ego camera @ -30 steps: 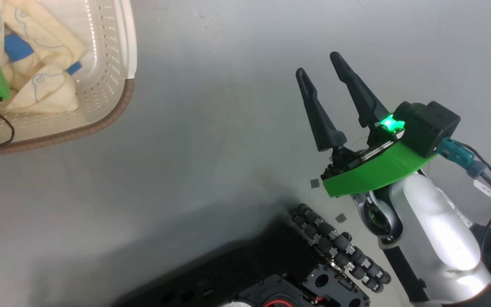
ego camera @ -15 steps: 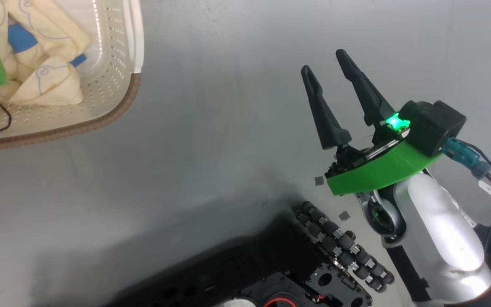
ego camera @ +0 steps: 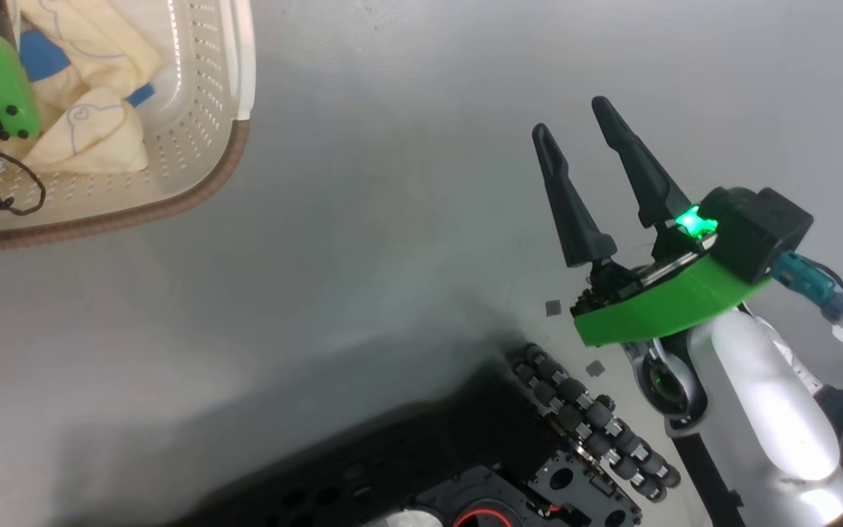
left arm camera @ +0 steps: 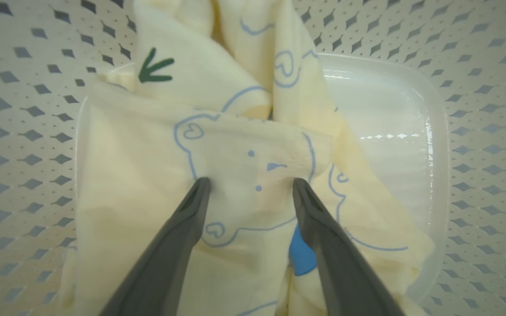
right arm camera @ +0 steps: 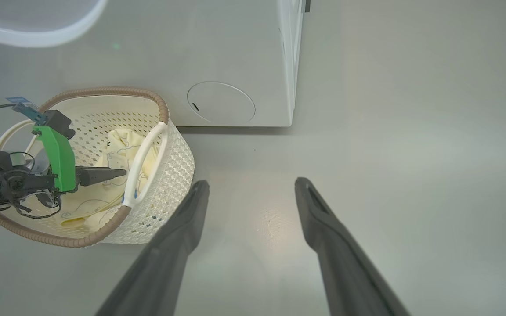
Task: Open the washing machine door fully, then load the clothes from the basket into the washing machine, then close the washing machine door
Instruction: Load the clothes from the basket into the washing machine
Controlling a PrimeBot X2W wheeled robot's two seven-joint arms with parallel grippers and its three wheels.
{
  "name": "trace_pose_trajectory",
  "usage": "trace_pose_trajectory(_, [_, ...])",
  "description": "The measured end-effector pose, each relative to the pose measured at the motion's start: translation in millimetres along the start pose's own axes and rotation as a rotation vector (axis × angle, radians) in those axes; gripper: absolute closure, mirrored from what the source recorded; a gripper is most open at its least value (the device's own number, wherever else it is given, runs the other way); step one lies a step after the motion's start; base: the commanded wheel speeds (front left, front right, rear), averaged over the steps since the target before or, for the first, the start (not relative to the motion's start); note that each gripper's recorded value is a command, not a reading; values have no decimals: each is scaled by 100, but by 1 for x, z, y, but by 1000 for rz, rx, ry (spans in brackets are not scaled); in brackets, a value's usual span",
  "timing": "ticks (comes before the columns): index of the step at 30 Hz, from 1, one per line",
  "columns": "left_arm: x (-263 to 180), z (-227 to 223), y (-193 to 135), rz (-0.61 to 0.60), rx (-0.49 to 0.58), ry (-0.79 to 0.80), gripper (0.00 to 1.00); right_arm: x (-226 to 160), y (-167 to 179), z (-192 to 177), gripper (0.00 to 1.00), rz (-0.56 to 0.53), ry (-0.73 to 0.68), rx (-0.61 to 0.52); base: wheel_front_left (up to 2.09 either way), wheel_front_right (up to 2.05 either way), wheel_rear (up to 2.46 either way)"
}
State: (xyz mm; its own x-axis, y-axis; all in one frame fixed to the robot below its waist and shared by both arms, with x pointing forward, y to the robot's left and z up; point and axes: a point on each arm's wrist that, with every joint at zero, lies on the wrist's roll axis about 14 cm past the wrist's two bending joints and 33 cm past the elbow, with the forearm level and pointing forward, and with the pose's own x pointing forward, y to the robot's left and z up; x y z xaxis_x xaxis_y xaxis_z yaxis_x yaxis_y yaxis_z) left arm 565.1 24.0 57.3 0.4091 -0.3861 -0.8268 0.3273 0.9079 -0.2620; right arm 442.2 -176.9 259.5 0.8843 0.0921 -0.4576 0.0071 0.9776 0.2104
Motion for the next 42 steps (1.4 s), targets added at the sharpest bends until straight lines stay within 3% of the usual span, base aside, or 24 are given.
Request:
trace_pose_trajectory(26, [2, -19, -1, 29, 38, 85, 0, -5, -6, -7, 0, -26, 11, -5, 0, 0, 0])
trace_pose_trajectory(27, [2, -19, -1, 29, 40, 87, 7, -5, -7, -7, 0, -28, 11, -6, 0, 0, 0])
trace_pose_trajectory(28, [2, -20, -2, 27, 43, 90, 7, -5, -7, -7, 0, -29, 11, -5, 0, 0, 0])
trace_pose_trajectory(30, [2, -22, -2, 27, 47, 95, 35, -6, -7, -8, 0, -32, 14, -3, 0, 0, 0])
trace_pose_trajectory(31, [2, -23, -2, 27, 48, 101, 35, -7, -8, -9, 0, -34, 17, -4, 0, 0, 0])
trace_pose_trajectory(33, [2, -25, -1, 27, 50, 107, 54, -8, -8, -10, 0, -35, 21, -8, 0, 0, 0])
trace_pose_trajectory(34, [2, -25, -1, 27, 52, 108, 55, -8, -8, -10, 0, -34, 20, -8, 0, 0, 0])
trace_pose_trajectory(35, [1, -26, -1, 27, 55, 110, 71, -8, -8, -10, 0, -34, 19, -8, 0, 0, 0])
trace_pose_trajectory(39, [1, -27, -2, 26, 62, 113, 78, -7, -9, -8, 0, -36, 14, -10, 0, 0, 0])
trace_pose_trajectory(42, [1, -27, -3, 23, 68, 114, 100, -8, -10, -8, 0, -39, 13, -11, 0, 0, 0])
